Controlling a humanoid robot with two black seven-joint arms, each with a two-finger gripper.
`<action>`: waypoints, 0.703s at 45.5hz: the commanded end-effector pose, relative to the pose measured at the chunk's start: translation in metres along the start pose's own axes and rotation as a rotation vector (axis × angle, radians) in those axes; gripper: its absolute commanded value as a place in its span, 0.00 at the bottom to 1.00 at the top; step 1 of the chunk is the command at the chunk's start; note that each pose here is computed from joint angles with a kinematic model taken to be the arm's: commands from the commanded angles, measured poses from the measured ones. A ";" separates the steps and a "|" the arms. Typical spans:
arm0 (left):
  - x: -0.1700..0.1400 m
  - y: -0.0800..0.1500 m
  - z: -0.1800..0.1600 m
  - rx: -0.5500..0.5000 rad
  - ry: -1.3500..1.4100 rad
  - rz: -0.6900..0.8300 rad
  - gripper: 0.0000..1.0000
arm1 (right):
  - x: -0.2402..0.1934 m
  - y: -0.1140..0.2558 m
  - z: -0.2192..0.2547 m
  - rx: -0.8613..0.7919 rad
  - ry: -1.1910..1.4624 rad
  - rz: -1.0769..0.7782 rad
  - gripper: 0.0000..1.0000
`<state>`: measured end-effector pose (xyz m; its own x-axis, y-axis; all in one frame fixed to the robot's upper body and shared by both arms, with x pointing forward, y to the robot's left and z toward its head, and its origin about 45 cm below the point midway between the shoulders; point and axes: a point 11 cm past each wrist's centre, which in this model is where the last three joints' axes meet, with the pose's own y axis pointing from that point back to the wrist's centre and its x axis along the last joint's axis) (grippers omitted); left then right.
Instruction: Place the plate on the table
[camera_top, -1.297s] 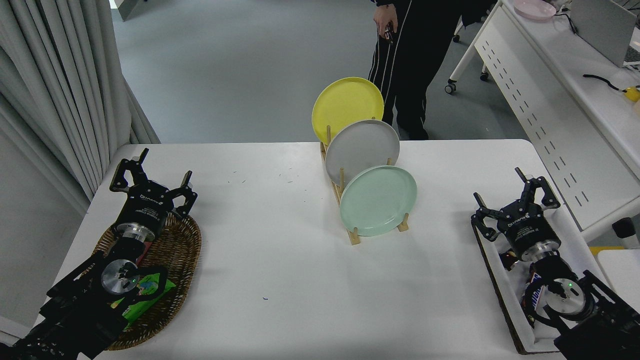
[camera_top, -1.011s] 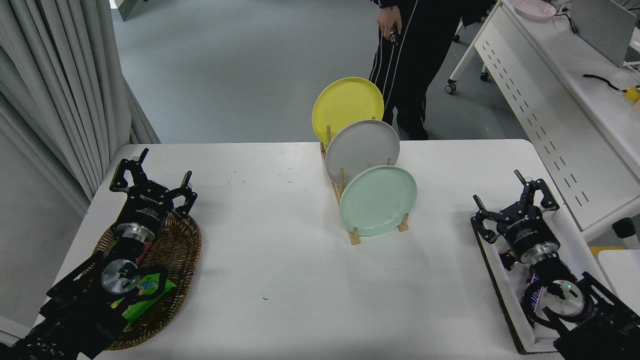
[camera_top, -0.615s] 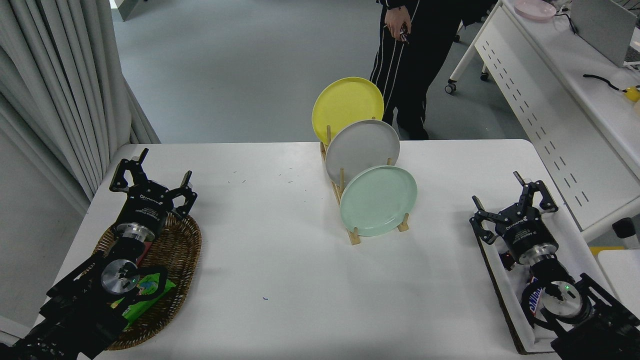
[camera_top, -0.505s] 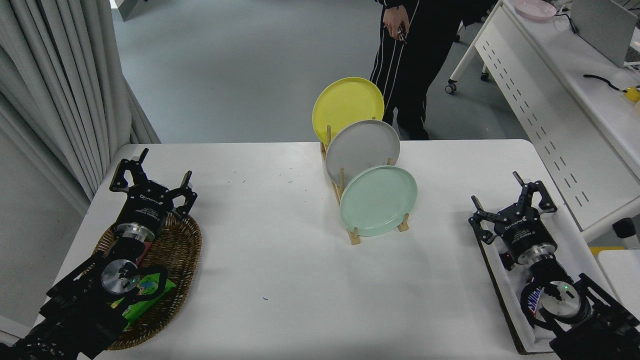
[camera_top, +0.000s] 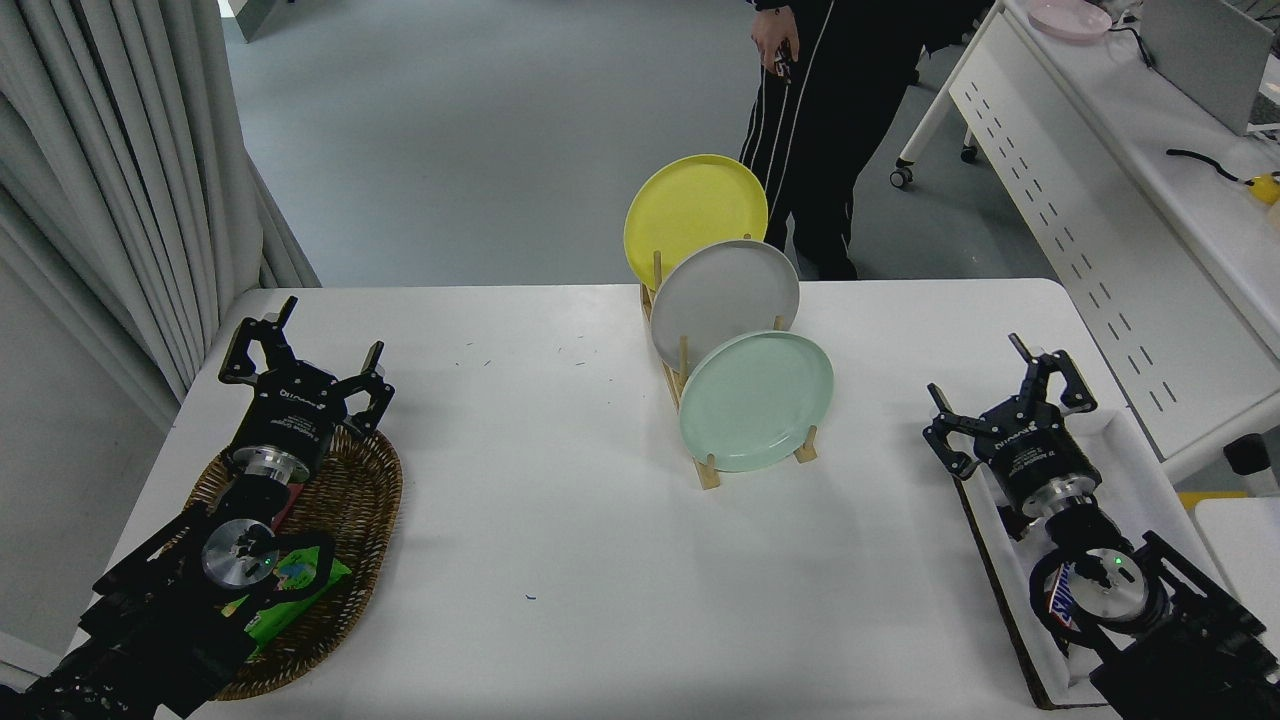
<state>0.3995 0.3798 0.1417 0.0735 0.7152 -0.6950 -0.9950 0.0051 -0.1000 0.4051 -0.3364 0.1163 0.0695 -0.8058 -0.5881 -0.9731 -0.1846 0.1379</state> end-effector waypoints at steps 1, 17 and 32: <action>0.000 0.000 0.000 0.000 0.000 0.000 1.00 | -0.012 -0.007 0.005 -0.112 0.057 -0.032 0.99; 0.000 0.000 0.000 0.000 0.000 0.000 1.00 | -0.041 0.018 -0.024 -0.276 0.202 -0.199 0.99; 0.000 0.000 0.000 0.000 0.000 0.000 1.00 | -0.084 0.046 -0.061 -0.441 0.367 -0.335 0.99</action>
<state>0.3995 0.3797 0.1417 0.0734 0.7152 -0.6951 -0.9950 0.0051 -0.0998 0.3875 -0.3248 0.1876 0.3962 -0.8293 -0.3940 -0.8071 -0.5192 0.2811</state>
